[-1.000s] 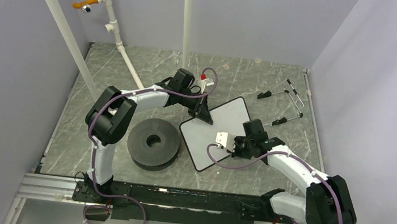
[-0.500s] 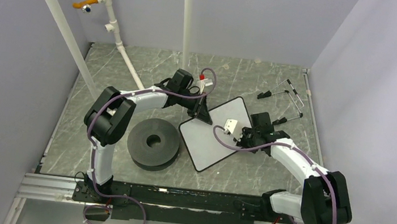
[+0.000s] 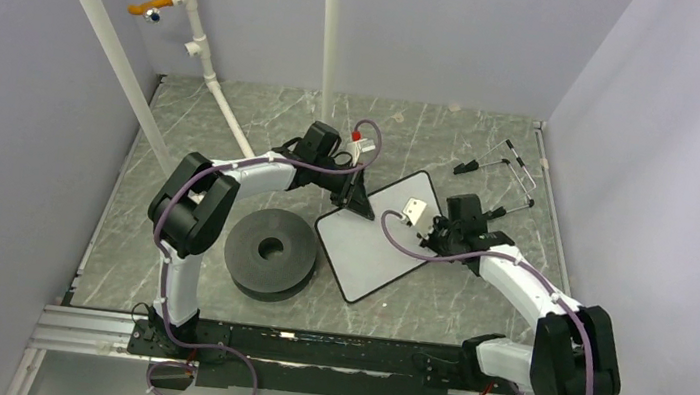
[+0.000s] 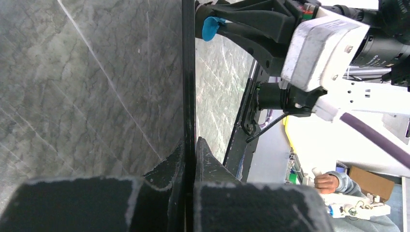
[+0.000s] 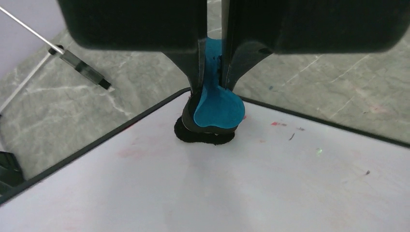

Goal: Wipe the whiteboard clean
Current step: Erase the whiteboard at the center of the board.

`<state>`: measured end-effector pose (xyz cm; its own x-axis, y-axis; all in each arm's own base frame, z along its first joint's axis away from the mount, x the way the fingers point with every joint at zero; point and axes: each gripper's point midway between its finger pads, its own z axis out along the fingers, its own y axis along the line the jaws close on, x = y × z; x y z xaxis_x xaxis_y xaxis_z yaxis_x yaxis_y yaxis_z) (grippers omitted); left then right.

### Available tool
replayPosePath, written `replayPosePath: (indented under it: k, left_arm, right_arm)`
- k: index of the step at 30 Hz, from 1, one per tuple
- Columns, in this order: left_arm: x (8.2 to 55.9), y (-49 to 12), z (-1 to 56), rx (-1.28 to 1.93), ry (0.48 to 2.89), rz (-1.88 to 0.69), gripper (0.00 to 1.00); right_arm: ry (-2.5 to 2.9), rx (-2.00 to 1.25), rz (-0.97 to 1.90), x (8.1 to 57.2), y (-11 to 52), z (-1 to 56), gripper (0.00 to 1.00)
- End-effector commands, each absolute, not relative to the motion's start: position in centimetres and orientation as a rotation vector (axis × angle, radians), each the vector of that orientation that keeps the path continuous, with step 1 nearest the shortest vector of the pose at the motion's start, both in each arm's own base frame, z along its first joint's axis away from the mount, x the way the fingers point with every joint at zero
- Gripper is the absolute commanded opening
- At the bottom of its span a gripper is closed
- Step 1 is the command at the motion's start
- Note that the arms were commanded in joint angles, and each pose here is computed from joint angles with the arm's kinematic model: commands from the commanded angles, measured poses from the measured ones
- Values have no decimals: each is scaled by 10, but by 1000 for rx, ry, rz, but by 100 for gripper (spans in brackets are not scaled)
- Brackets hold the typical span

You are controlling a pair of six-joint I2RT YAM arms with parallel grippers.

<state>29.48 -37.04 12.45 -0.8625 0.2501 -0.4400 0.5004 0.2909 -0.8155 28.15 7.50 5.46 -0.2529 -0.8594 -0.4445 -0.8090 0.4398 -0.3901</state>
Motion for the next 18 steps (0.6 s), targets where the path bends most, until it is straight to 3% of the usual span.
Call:
replayPosePath:
  k: [1,6,13,18]
  left_arm:
    - [283,-376,174,826,2145,-1713,0]
    - [283,-375,172,822,2152,-1714,0]
    - [283,-374,173,819,2151,-1708,0]
    - [284,-375,174,823,2145,-1705,0]
  right_arm:
    - [2093,-1586,23,258,85,42,0]
    - [1953,-1834,173,222,114,34,0]
    - [2040,-1406,-118,288,84,66,0]
    - [2126,-1474,-107,275,63,48,0]
